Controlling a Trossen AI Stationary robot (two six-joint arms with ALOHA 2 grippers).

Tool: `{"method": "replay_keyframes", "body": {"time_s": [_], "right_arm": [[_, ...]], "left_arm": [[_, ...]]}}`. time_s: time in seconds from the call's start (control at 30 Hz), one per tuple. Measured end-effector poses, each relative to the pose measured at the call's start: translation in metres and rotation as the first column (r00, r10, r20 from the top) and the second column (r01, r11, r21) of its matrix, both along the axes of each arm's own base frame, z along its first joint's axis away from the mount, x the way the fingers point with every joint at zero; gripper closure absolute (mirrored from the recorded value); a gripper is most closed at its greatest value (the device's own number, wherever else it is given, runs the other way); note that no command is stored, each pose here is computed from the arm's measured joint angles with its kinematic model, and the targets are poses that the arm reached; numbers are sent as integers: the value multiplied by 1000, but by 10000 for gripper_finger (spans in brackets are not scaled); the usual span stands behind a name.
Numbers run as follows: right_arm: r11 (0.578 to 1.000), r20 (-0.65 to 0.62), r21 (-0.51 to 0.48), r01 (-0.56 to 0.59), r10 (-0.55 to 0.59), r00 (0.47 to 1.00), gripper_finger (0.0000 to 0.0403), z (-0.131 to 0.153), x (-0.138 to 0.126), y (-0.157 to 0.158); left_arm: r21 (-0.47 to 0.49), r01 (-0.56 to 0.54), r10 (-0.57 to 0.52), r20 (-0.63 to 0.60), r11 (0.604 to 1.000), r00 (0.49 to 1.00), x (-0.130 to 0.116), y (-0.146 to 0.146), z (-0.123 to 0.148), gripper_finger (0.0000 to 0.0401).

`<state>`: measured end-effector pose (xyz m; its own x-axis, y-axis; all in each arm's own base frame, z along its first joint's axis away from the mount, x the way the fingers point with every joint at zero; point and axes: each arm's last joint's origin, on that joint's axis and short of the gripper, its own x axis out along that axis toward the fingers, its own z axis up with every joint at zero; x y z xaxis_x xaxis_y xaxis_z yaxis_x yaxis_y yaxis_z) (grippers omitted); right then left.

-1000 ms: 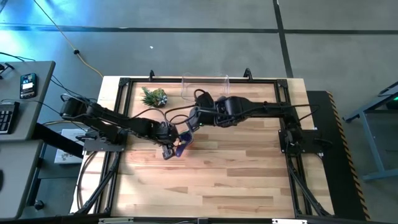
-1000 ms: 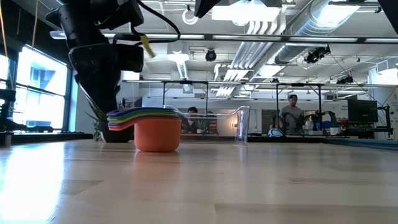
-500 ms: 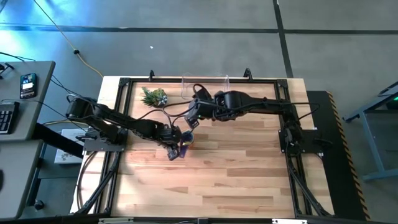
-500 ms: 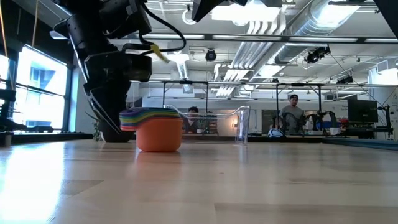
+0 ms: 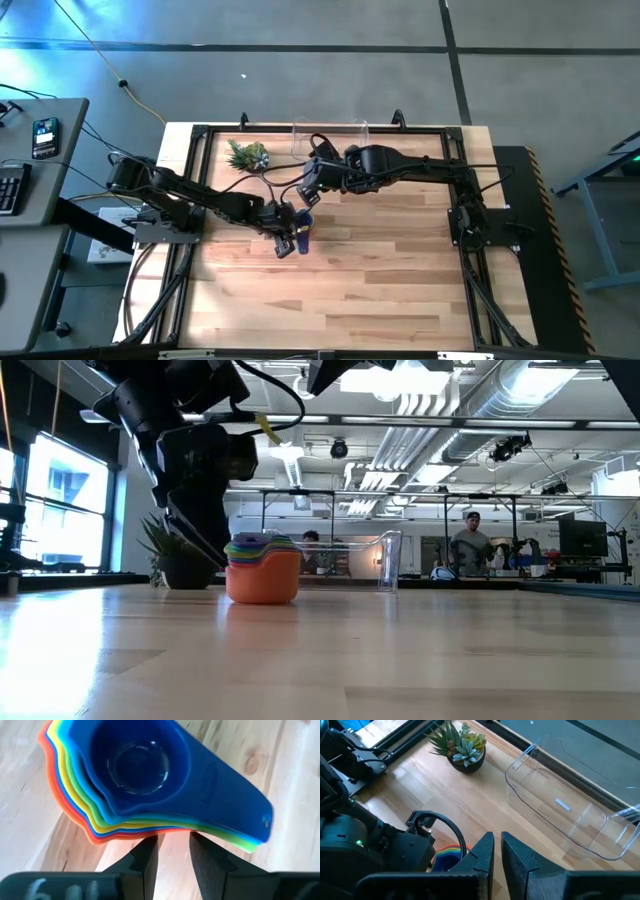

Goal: Nest measuring cups in basket
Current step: Adjust the stacked measuring cups

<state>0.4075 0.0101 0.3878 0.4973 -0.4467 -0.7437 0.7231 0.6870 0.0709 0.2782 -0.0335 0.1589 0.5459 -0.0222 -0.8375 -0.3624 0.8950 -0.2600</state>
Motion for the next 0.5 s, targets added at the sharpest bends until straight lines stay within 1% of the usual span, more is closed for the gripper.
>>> {"method": "replay_keyframes", "body": {"time_s": [0.5], "right_arm": [[1000, 2, 10, -6, 6, 1000, 377, 0, 0, 0]], "left_arm": [[-17, 1, 1, 111, 1000, 994, 9, -1, 6, 298]]}}
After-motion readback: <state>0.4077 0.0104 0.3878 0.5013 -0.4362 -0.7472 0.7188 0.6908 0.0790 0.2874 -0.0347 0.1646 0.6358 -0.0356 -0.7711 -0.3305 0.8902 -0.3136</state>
